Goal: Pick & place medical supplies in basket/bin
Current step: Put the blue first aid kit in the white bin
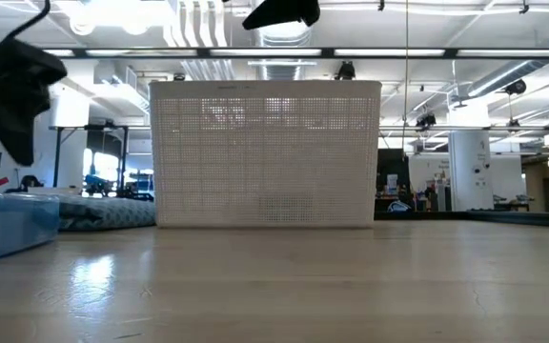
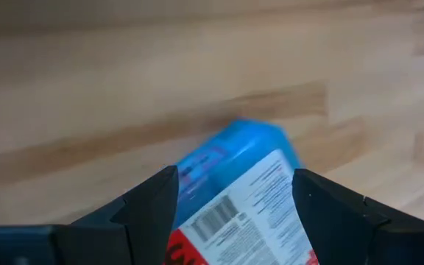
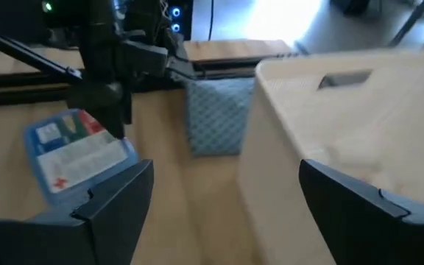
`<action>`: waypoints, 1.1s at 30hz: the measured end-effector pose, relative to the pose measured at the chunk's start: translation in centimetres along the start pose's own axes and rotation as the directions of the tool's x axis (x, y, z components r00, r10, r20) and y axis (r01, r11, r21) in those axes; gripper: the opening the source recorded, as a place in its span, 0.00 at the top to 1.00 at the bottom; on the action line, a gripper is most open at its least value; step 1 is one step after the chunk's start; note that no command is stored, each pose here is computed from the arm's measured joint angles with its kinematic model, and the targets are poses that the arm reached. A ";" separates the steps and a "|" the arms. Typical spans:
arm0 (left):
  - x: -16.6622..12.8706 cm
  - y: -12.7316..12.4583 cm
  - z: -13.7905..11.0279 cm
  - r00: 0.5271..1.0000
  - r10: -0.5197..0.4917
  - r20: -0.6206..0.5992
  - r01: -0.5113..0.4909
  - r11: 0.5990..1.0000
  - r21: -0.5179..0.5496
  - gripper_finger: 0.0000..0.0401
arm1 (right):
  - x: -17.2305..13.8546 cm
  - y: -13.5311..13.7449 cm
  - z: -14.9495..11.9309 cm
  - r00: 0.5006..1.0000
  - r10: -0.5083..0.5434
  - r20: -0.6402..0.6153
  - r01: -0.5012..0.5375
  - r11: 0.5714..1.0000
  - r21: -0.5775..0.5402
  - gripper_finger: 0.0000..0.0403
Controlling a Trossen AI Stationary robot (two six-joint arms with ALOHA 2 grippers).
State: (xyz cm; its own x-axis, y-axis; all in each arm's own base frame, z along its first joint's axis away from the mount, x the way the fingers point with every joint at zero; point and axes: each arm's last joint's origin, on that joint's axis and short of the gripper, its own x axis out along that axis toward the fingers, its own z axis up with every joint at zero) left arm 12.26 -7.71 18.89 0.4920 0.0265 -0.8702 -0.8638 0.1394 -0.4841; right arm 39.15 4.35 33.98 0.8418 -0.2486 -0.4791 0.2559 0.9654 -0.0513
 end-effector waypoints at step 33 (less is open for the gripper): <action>-4.7 -9.8 -4.7 0.937 0.350 -0.003 -0.343 0.919 0.195 0.39 | 3.2 3.5 -2.4 0.991 0.092 -0.097 -0.084 0.993 0.086 0.18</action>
State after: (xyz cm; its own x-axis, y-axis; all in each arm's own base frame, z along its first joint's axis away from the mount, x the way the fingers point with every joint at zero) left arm 17.88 -13.88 27.30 0.1584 0.0711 -0.9848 -0.9412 0.3122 -0.1288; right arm 41.59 7.12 30.19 0.8117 -0.1496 -0.5646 0.2239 0.9725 0.0643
